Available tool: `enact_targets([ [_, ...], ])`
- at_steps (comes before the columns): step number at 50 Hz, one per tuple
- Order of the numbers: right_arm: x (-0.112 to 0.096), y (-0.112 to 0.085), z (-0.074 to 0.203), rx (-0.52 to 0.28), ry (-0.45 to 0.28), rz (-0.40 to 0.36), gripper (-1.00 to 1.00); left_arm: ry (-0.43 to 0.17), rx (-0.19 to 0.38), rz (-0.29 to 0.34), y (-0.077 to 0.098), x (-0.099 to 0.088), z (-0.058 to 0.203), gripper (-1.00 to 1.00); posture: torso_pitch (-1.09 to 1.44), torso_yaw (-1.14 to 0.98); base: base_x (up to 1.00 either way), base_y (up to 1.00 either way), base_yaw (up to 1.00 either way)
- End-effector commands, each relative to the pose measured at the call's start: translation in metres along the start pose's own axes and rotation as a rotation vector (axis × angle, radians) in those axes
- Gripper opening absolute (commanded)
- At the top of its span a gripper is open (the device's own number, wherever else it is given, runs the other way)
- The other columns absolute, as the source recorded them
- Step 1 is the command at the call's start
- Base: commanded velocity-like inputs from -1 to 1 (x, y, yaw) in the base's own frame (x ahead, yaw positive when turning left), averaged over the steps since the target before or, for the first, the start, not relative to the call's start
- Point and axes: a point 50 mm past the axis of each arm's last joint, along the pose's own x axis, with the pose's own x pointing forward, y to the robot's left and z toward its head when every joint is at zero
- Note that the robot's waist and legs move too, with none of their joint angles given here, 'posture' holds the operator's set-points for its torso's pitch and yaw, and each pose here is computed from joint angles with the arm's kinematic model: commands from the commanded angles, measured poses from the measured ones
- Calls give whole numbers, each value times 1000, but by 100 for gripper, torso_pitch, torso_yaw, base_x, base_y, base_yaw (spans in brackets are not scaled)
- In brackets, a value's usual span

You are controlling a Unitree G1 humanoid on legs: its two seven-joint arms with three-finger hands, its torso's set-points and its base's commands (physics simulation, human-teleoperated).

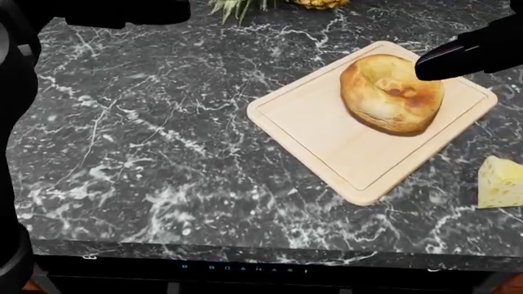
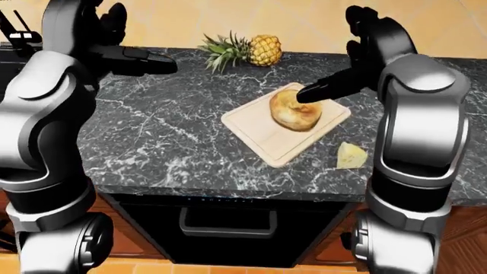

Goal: Pick up the wedge of cheese and place it on the slice of bread to prepare a simple cheese on bread dish.

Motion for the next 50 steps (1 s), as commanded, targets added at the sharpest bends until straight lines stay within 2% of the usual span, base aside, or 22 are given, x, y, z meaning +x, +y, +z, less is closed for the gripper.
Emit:
enact_targets([
  [1, -7, -12, 12, -13, -41, -41, 100, -50, 4, -1, 0, 0, 11, 100, 0, 0, 0, 0, 0],
  [5, -7, -22, 16, -8, -47, -56, 100, -57, 9, 0, 0, -1, 16, 100, 0, 0, 0, 0, 0],
  [8, -9, -20, 20, -50, -64, -10, 100, -54, 10, -1, 0, -1, 14, 100, 0, 0, 0, 0, 0],
  [12, -15, -28, 29, -129, -72, -4, 100, -57, 10, -1, 0, -1, 16, 100, 0, 0, 0, 0, 0],
  [14, -18, -31, 31, -134, -72, 26, 100, -56, 10, 2, 2, -1, 14, 100, 0, 0, 0, 0, 0],
  [15, -20, -33, 32, -157, -74, 30, 100, -55, 10, 2, 2, 0, 13, 100, 0, 0, 0, 0, 0],
  [16, -22, -36, 35, -192, -115, 30, 100, -54, 11, 3, 2, 0, 12, 100, 0, 0, 0, 0, 0],
  [17, -23, -39, 34, -216, -92, 26, 100, -53, 10, 3, 2, 0, 12, 100, 0, 0, 0, 0, 0],
  [25, -38, -61, 28, -407, -54, 26, 100, -53, 16, 5, 3, 2, 12, 100, 0, 0, 0, 0, 0],
  [30, -57, -67, 21, -483, -6, 44, 100, -55, 17, 2, 1, 1, 13, 100, 0, 0, 0, 0, 0],
  [33, -64, -70, 17, -563, 27, 38, 100, -55, 16, -1, 0, 0, 12, 100, 0, 0, 0, 0, 0],
  [36, -68, -72, 15, -603, 54, 29, 100, -54, 15, -2, -1, 0, 12, 100, 0, 0, 0, 0, 0],
  [37, -72, -72, 16, -750, 71, 13, 100, -51, 15, -6, -3, -1, 10, 100, 0, 0, 0, 0, 0],
  [50, -62, -61, 12, -1017, 93, -8, 100, -47, 16, -10, -4, -1, 6, 100, 0, 0, 0, 0, 0],
])
